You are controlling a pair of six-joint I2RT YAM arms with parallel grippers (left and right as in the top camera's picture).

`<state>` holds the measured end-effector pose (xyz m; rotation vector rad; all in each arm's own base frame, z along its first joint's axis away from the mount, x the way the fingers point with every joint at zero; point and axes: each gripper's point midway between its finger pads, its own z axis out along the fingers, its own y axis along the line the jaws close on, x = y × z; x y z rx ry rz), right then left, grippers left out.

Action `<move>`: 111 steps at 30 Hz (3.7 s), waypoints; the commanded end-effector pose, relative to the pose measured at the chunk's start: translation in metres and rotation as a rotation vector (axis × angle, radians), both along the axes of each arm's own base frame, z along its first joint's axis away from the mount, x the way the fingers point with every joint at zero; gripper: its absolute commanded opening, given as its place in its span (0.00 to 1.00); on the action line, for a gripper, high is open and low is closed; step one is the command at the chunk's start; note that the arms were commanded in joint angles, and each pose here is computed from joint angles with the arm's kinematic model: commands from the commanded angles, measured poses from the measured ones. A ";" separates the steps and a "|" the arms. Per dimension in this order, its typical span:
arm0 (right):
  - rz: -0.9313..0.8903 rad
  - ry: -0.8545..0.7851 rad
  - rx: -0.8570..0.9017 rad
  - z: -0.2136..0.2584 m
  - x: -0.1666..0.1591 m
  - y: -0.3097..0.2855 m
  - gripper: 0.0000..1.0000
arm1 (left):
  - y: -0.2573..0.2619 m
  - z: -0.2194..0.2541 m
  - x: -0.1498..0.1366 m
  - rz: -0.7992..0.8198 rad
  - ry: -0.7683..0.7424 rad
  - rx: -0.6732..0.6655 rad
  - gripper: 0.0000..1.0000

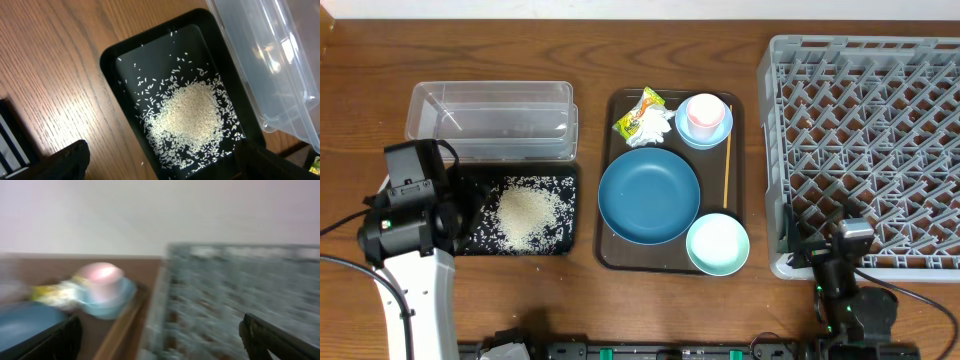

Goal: Sort waste into correct bins and load items into the dishwasher rack
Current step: 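Release the blue bowl and retract the left gripper to the left, then reach the right gripper to the mint-green bowl on the brown tray, then grasp the mint-green bowl rim with the right gripper and lift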

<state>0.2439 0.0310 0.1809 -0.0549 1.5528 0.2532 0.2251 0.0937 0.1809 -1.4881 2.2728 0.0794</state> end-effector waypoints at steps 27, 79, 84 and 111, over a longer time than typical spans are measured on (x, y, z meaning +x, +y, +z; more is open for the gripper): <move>0.386 0.843 0.202 0.050 -0.035 0.077 0.99 | 0.001 -0.001 0.003 0.013 0.010 -0.012 0.95; 0.230 1.470 -0.563 -0.160 -0.051 0.186 0.36 | 0.001 0.000 0.003 0.013 0.010 -0.012 0.96; 0.199 1.486 -0.537 -0.164 -0.053 0.184 0.21 | 0.001 0.000 0.003 0.013 0.010 -0.012 0.96; 0.116 1.047 -0.149 0.024 0.021 0.094 0.01 | 0.001 -0.001 0.003 0.013 0.010 -0.012 0.96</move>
